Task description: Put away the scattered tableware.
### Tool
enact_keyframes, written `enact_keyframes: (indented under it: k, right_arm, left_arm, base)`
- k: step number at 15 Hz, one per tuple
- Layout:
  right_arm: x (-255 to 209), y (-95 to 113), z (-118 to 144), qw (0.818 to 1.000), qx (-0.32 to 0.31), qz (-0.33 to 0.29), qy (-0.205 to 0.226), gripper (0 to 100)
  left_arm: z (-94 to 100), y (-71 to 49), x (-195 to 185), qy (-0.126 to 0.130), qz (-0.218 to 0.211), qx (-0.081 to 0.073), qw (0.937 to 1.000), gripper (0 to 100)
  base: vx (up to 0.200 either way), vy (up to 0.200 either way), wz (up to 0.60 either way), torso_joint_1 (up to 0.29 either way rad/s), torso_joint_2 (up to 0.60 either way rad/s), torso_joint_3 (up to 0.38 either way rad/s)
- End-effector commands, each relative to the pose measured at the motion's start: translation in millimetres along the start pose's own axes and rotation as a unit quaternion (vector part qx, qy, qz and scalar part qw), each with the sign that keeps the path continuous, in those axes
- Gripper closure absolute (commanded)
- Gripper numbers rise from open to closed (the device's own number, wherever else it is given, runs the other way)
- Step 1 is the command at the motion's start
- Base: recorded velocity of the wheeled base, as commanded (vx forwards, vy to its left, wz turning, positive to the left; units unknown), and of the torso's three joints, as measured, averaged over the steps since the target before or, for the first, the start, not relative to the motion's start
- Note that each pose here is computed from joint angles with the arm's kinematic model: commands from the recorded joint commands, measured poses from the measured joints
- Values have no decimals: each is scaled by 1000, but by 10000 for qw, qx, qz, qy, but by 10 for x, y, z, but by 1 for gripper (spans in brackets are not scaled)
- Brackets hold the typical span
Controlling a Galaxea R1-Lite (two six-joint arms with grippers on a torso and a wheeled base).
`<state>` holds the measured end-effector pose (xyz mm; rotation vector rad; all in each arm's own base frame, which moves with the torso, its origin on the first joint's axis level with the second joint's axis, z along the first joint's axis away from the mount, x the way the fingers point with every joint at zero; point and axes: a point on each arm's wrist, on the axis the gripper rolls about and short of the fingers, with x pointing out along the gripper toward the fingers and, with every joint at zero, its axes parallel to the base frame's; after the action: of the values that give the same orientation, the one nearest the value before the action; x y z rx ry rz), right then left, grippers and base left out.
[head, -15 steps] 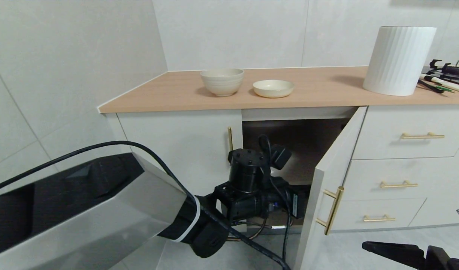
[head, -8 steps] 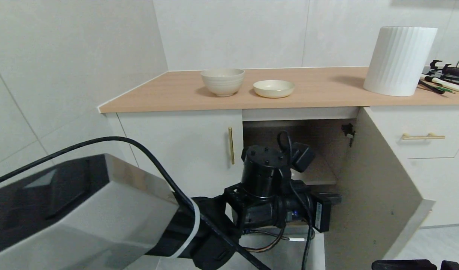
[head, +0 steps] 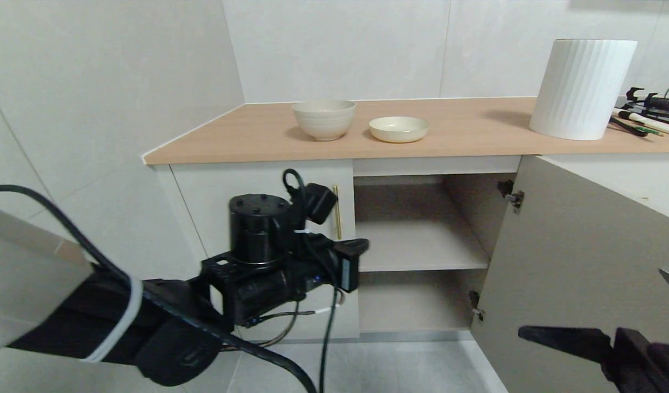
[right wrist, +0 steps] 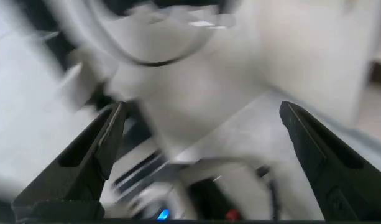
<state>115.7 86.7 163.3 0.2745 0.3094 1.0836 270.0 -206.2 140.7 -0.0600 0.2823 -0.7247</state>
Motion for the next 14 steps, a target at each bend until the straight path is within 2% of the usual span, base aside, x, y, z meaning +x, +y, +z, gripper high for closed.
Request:
enact_keyframes:
  k: [1,2,4,6,7,9,11,12,13,14]
  right_arm:
    - [487,-290,220,9975,-8,-695,150,0]
    - [591,-358,297,9936,-354,-1072,66,0]
    - [700,-563,469,9872,-653,-1447,161,0]
    - [802,-615,701,9841,-555,-1641,388,0]
    - [866,-636,873,9762,-531,-2060,416,0]
    - [1000,-637,1056,9607,-667,-2687,190,0]
    - [949,-580,1041,9508,-687,-3019,107,0]
    - [921,-560,1027,9499,-674,-3049,105,0]
    - [906,-559,1015,9473,-673,-3131,105,0]
    - [866,-540,1009,9430,-674,-3258,71,0]
  left_arm:
    - [203,261,-641,-409,1151,146,9924,100]
    - [240,348,-878,-396,1452,86,9886,100]
    - [325,448,-1197,-353,1817,-47,9827,100]
    - [415,496,-1437,-439,1992,-373,9783,100]
    - [478,508,-1539,-566,2022,-587,9760,100]
    - [484,564,-1613,-551,2078,-665,9744,100]
    - [474,579,-1597,-508,2090,-679,9742,100]
    - [476,595,-1573,-486,2093,-687,9742,0]
    - [473,608,-1566,-485,2092,-716,9741,0]
    - [461,625,-1548,-479,2021,-838,9746,0]
  base:
    - [0,0,0,0,0,0]
    - [0,0,0,0,0,0]
    - [0,0,0,0,0,0]
    - [0,0,0,0,0,0]
    - [0,0,0,0,0,0]
    - [0,0,0,0,0,0]
    - [0,0,0,0,0,0]
    - [0,0,0,0,0,0]
    - [0,0,0,0,0,0]
    - [0,0,0,0,0,0]
